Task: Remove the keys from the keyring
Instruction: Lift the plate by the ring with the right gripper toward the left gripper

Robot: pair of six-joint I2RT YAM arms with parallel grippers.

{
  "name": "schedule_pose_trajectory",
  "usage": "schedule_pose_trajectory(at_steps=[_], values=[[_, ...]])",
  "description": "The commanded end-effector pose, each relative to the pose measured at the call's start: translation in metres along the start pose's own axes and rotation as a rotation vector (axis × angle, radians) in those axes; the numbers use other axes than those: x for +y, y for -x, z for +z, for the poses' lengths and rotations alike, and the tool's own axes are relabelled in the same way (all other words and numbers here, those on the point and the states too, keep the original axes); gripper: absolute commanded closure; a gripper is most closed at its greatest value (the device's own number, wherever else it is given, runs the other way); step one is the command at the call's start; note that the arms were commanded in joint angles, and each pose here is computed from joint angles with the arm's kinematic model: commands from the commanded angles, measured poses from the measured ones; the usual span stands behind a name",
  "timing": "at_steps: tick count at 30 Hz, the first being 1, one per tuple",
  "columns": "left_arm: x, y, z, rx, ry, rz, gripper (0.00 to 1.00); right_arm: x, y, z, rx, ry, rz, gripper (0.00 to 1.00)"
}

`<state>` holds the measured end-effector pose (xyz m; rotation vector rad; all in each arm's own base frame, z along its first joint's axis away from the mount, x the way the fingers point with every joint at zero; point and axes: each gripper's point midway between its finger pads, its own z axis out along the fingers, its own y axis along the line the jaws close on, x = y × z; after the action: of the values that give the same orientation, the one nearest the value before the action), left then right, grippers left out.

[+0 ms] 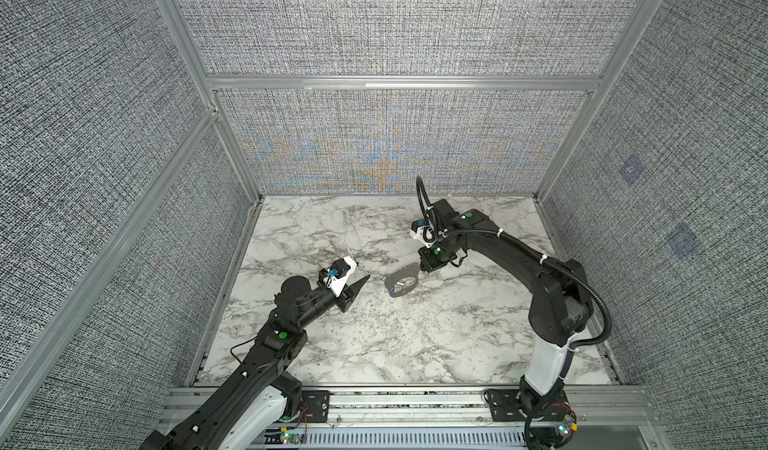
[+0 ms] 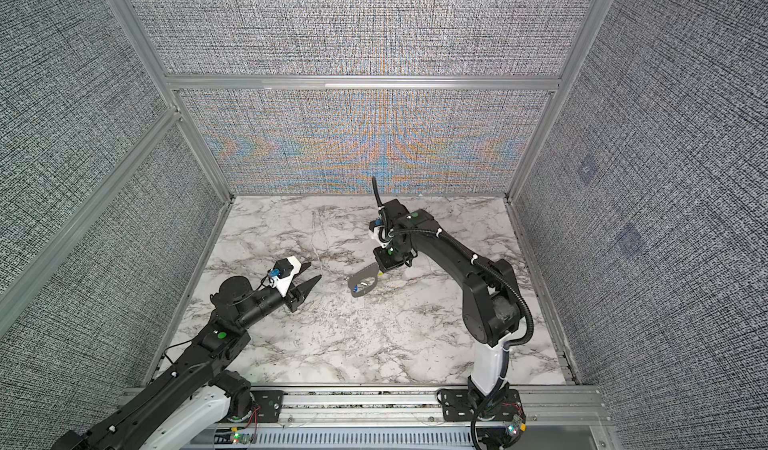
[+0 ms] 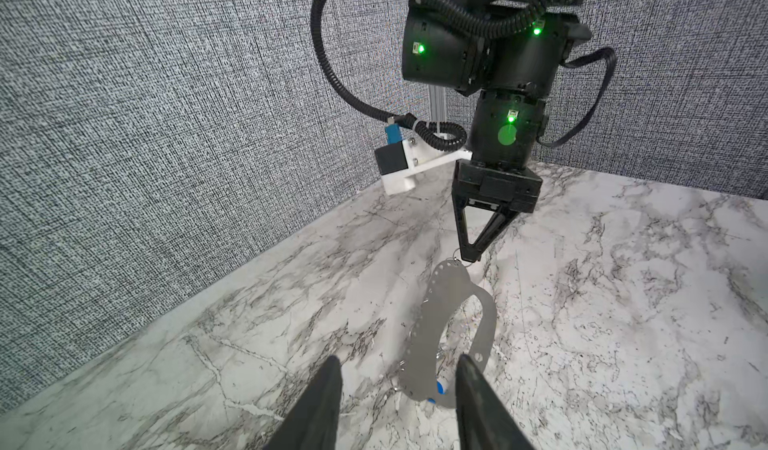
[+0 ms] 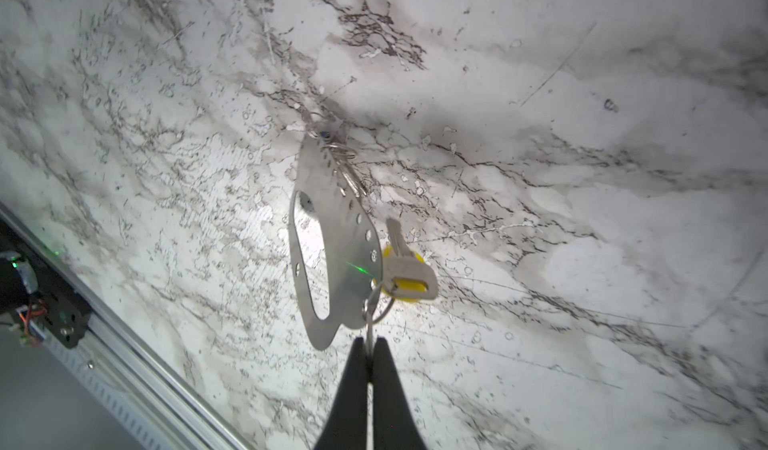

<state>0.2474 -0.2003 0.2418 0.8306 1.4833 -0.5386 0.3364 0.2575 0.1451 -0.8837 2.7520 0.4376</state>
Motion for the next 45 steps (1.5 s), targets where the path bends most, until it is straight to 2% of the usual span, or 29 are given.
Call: schedule_pose_trajectory(at_steps=[1, 6, 10, 16, 21, 30, 40, 45], values=[[0.002, 0.015, -0.003, -0.043, 0.008, 0.026, 0.53, 0.007, -0.024, -0.021, 0.132, -0.035, -0.154, 0.95], [0.003, 0.022, -0.008, -0.046, 0.025, 0.046, 0.53, 0.032, -0.013, -0.051, 0.116, -0.050, -0.348, 0.95], [0.004, 0.025, -0.013, -0.054, 0.036, 0.051, 0.53, 0.053, -0.006, -0.067, 0.055, -0.045, -0.468, 0.95], [-0.001, 0.021, -0.013, -0.046, 0.010, 0.044, 0.53, 0.066, -0.007, -0.078, 0.047, -0.136, -0.625, 0.97], [-0.004, 0.020, -0.011, -0.050, -0.007, 0.026, 0.53, 0.074, 0.003, -0.087, -0.003, -0.160, -0.658, 0.97], [-0.016, 0.008, -0.005, -0.054, -0.059, -0.045, 0.54, 0.101, 0.018, -0.098, -0.112, -0.103, -0.690, 0.97], [-0.022, 0.012, -0.004, -0.051, -0.072, 0.009, 0.54, 0.112, 0.019, -0.100, -0.149, -0.048, -0.703, 0.97], [-0.028, 0.008, 0.000, -0.042, -0.104, -0.015, 0.54, 0.116, 0.016, -0.098, -0.157, -0.019, -0.690, 0.97]])
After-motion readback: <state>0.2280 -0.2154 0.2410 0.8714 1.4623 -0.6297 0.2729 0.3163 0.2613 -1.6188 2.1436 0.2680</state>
